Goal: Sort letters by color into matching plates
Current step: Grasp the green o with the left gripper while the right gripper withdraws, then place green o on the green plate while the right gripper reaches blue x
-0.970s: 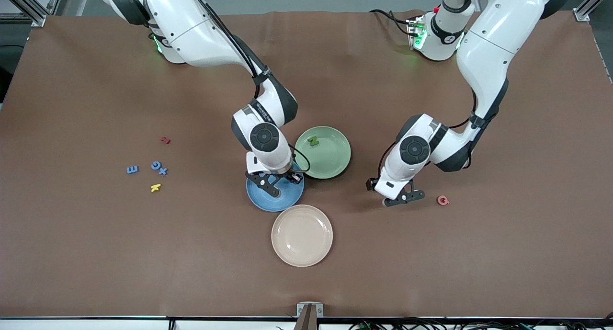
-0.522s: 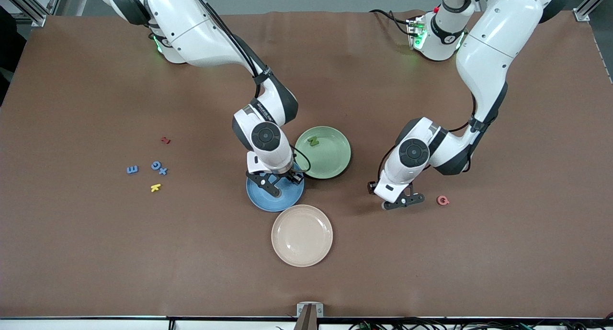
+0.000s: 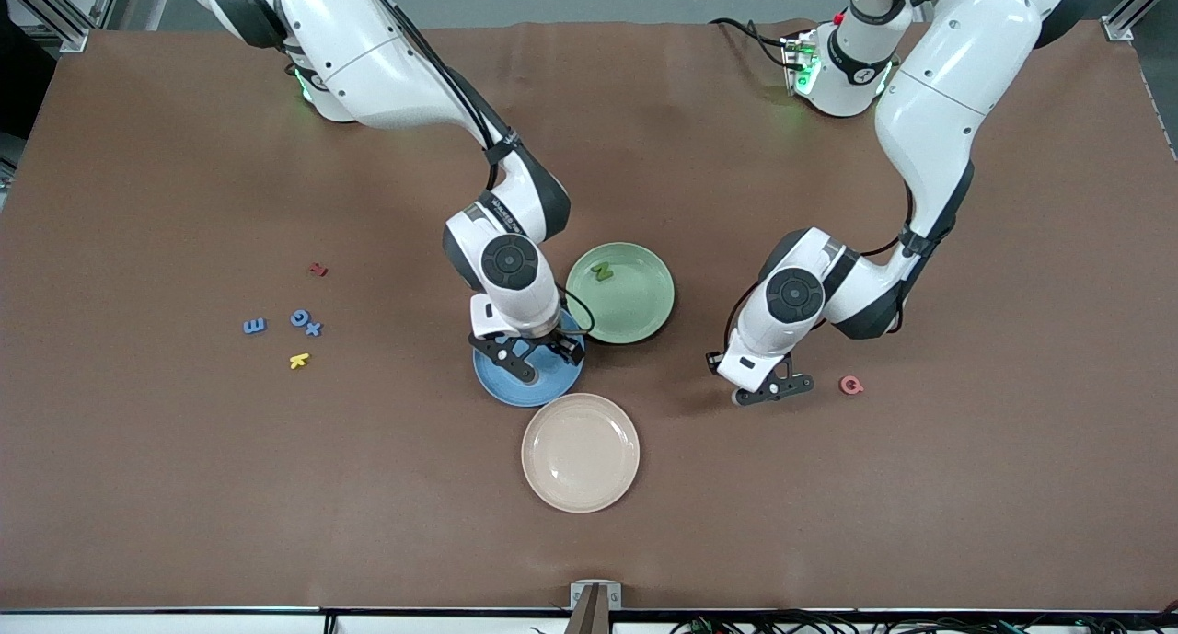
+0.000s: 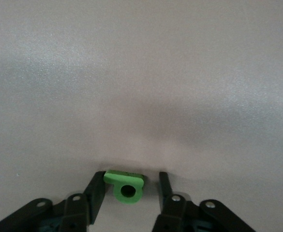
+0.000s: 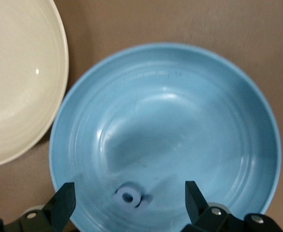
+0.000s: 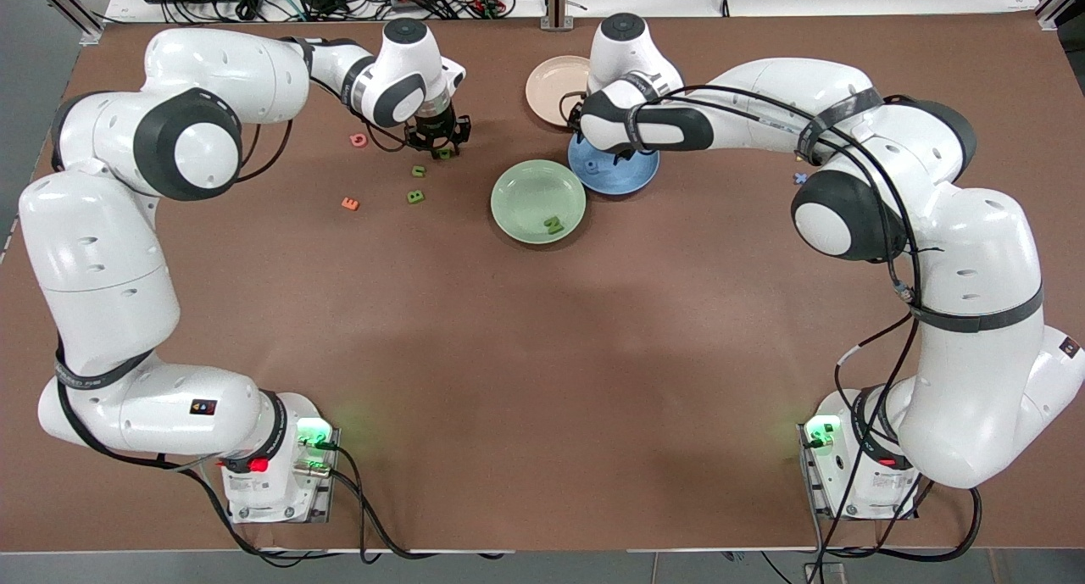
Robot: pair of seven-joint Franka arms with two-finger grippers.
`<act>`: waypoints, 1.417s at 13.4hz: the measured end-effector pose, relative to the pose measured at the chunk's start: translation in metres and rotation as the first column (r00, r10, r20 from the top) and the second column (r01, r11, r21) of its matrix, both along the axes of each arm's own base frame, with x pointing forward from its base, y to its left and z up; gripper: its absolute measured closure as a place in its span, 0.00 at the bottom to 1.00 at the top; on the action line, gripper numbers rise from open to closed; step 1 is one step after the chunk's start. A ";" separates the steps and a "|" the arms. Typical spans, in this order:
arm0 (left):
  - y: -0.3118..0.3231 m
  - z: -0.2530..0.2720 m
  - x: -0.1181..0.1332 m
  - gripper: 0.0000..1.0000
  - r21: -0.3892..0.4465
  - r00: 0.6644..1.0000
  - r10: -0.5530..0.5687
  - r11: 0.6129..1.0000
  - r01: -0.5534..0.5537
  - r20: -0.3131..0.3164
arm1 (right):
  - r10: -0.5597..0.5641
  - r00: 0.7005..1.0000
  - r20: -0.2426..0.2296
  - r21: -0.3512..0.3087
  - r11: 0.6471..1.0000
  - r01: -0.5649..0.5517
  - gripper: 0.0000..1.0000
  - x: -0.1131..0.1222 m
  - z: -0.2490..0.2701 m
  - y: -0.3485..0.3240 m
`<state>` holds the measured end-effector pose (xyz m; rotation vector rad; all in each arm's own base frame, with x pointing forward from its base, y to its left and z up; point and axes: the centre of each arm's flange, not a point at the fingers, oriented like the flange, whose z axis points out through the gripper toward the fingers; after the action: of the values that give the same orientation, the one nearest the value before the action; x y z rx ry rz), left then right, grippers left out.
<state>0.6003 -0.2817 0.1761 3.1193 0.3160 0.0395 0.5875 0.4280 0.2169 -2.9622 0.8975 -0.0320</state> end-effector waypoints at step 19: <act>-0.073 0.059 -0.039 0.69 0.013 0.997 0.029 1.000 -0.028 -0.066 | 0.422 0.906 0.002 -0.045 0.906 -0.422 0.00 -0.013 0.032 -0.362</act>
<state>0.5609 -0.3546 0.2349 3.1335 0.3624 -0.0622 0.5744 0.0662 0.2491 -3.1207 0.2371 -0.0530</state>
